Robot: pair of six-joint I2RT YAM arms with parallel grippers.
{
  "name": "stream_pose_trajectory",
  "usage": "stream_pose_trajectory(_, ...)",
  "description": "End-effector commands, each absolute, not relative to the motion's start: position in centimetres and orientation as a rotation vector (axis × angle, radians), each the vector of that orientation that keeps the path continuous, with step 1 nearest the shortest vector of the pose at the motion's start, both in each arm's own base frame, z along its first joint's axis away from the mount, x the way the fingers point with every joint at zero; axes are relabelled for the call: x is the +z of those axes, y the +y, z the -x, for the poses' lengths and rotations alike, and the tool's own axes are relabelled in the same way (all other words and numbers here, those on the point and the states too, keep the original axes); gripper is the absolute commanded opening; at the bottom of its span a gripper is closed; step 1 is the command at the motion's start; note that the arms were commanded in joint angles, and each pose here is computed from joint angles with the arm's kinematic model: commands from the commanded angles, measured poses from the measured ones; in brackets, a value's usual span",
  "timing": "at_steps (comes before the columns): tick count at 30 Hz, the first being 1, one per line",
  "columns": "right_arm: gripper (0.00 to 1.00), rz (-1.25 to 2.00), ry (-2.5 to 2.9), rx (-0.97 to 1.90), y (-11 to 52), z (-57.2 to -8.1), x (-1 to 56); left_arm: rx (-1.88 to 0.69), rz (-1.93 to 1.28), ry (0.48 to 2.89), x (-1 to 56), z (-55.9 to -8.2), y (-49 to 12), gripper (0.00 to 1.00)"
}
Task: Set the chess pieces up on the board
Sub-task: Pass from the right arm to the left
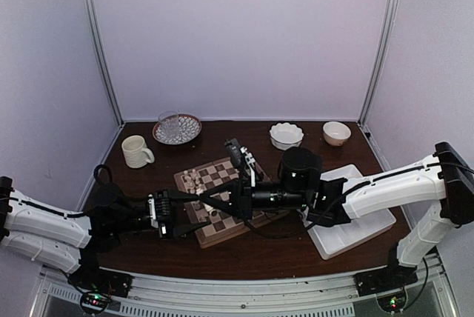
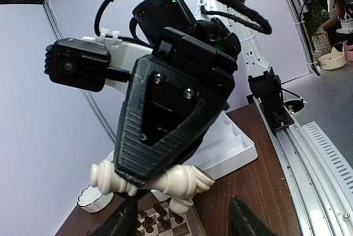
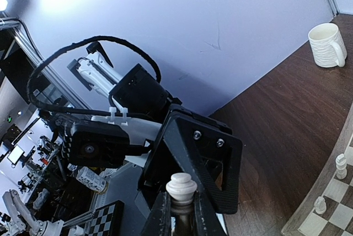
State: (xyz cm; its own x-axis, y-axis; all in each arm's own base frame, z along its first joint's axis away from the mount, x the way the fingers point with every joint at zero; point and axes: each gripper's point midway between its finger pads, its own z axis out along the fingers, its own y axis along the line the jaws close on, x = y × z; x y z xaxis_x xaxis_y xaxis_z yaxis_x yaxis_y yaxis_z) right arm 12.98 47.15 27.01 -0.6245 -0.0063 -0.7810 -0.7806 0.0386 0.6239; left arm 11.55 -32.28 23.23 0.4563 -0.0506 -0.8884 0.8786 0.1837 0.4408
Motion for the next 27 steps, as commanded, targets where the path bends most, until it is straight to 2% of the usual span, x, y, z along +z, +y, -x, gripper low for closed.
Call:
stream_pose_trajectory(1,0.0,0.805,1.614,1.717,47.8,-12.3,30.0,-0.798,-1.22,0.818,24.2,-10.9,-32.5,0.54)
stream_pose_trajectory(5,0.0,0.811,1.61,1.715,48.1,-12.4,30.0,-0.802,-1.228,0.821,24.2,-10.9,-32.6,0.48)
stream_pose_trajectory(11,0.0,0.813,1.615,1.716,48.4,-12.5,29.8,-0.803,-1.228,0.823,24.2,-10.9,-32.6,0.45)
stream_pose_trajectory(16,0.0,0.812,1.623,1.72,48.6,-12.5,29.5,-0.797,-1.215,0.827,24.4,-11.0,-32.5,0.51)
stream_pose_trajectory(27,0.0,0.818,1.642,1.683,48.7,-12.8,28.9,-0.799,-1.198,0.814,24.7,-10.9,-32.1,0.48)
